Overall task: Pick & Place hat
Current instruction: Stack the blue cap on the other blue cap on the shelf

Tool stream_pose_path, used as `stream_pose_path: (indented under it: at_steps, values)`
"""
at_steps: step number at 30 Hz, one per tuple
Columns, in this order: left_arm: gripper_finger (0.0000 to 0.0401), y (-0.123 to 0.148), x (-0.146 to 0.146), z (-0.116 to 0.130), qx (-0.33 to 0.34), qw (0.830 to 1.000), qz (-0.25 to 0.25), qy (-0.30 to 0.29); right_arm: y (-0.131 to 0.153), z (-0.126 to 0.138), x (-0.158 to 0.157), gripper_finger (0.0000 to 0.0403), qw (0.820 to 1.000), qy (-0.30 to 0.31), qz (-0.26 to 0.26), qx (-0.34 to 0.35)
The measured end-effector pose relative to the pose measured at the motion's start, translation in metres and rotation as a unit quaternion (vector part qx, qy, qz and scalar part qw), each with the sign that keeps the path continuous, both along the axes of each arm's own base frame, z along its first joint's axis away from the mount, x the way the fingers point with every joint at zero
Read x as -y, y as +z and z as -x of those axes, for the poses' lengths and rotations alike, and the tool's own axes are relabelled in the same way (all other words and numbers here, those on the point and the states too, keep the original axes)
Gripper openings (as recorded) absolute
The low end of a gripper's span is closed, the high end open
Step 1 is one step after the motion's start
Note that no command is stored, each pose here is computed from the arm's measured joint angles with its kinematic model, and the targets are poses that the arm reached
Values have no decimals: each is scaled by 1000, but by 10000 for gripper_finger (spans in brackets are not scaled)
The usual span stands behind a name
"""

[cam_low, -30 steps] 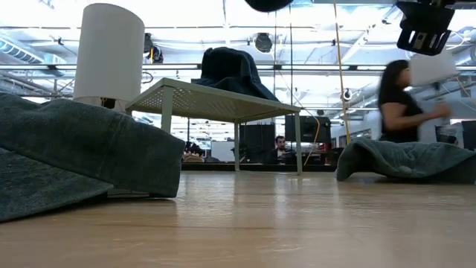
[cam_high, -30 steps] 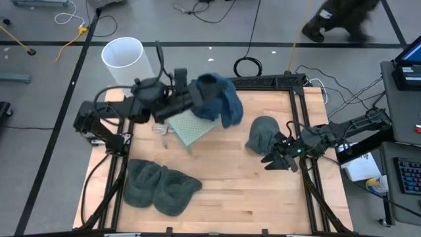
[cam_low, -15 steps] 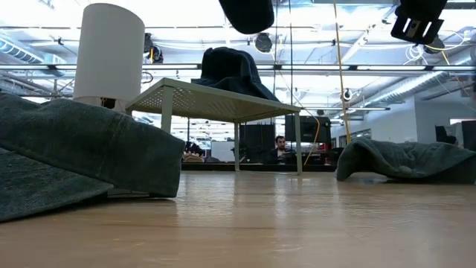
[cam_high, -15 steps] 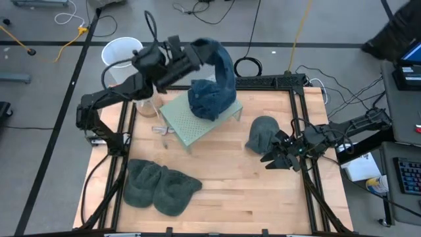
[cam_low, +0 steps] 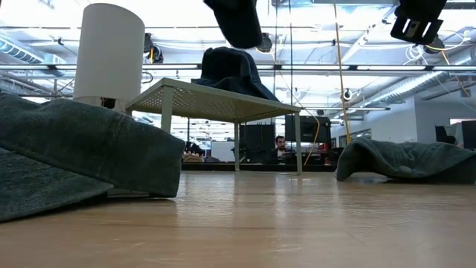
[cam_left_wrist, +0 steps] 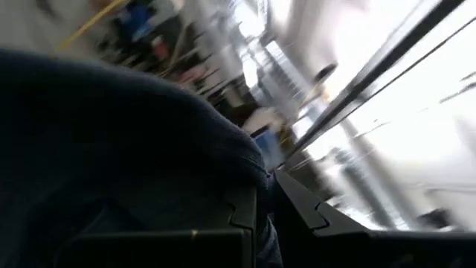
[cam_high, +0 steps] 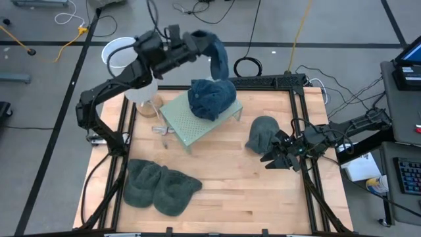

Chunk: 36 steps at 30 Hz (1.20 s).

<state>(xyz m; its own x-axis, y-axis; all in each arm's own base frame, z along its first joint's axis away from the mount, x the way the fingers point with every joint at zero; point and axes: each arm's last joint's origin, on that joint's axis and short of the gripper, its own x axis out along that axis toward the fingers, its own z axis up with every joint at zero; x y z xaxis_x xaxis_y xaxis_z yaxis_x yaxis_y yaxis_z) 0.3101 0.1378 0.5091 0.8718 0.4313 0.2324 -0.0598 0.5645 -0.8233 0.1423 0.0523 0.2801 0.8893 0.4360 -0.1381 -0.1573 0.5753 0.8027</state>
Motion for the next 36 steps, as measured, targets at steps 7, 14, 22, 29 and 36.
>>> stream_pose_path:
  at_steps: [7,14,22,29,36]
  values:
    - [22,-31,-6,-1,-143,988,61,9,0,0,0,256,1000,-1,0,0]
    - [22,-42,-5,1,-198,976,87,5,0,0,1,256,1000,-13,3,1]
    - [22,-43,-6,1,-202,975,90,37,0,0,1,256,1000,-12,5,2]
    - [22,-73,-15,-29,-238,964,114,17,0,0,1,256,1000,-12,7,3]
    - [22,-86,-17,-34,-264,955,135,17,0,0,1,256,1000,-12,3,1]
